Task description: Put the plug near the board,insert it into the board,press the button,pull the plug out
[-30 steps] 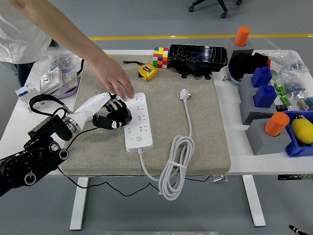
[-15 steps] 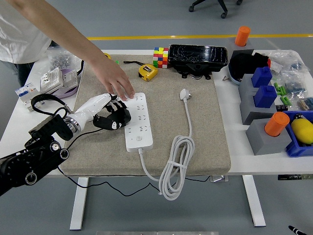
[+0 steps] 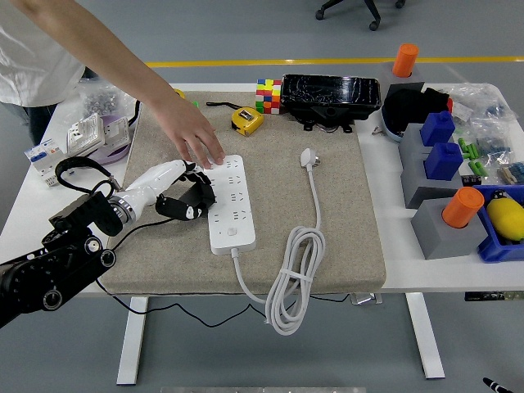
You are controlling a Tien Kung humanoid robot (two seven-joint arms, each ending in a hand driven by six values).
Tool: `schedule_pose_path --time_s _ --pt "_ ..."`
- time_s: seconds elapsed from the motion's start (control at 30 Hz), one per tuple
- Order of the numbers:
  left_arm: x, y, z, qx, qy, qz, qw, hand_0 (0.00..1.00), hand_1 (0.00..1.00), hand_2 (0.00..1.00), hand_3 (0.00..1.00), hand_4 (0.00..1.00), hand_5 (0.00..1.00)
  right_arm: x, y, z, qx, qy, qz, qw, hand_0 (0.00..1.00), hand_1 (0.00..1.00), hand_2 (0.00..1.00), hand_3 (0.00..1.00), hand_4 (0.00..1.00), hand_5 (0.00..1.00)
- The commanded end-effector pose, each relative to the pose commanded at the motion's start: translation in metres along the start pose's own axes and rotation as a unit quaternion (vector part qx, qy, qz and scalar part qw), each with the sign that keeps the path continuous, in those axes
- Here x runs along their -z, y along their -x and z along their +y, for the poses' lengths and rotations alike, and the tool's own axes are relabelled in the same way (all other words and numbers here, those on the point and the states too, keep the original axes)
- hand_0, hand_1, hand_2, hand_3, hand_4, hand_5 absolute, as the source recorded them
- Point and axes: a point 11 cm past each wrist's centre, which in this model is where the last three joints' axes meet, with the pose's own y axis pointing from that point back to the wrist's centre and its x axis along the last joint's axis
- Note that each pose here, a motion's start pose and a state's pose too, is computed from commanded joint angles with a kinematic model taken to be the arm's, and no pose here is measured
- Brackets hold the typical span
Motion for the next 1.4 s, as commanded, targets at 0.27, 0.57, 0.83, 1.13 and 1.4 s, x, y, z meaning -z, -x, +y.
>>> schedule_pose_path --time_s 0.27,0.57,0.83,1.13,1.4 --pt "-0.003 -0.008 0.003 -0.016 0.004 0.027 1.0 0.751 0.792 0.814 0.822 0.998 0.124 -0.002 0.0 0.0 0.0 0.001 -0.003 1.0 0.678 0.681 0.675 0.566 0.922 0.517" --pt "-0.005 -0.017 0.025 -0.061 -0.001 0.106 0.992 0.737 0.787 0.802 0.801 0.959 0.312 -0.002 0.002 0.0 0.001 0.001 -0.005 1.0 0.677 0.681 0.676 0.567 0.921 0.518" --pt "0.003 -0.005 0.054 -0.056 -0.038 0.122 0.99 0.744 0.795 0.796 0.783 0.894 0.488 -0.004 0.001 0.0 0.0 0.002 -0.005 1.0 0.678 0.681 0.676 0.567 0.921 0.518" --pt "-0.004 0.008 0.063 -0.026 -0.039 0.123 0.991 0.755 0.803 0.803 0.789 0.868 0.503 -0.001 0.002 0.0 0.002 -0.001 -0.003 1.0 0.68 0.681 0.675 0.566 0.921 0.518" --pt "-0.011 0.013 0.06 -0.009 -0.038 0.126 0.991 0.769 0.806 0.799 0.791 0.829 0.501 -0.003 0.002 0.0 0.001 0.002 -0.004 1.0 0.678 0.68 0.675 0.567 0.92 0.517"
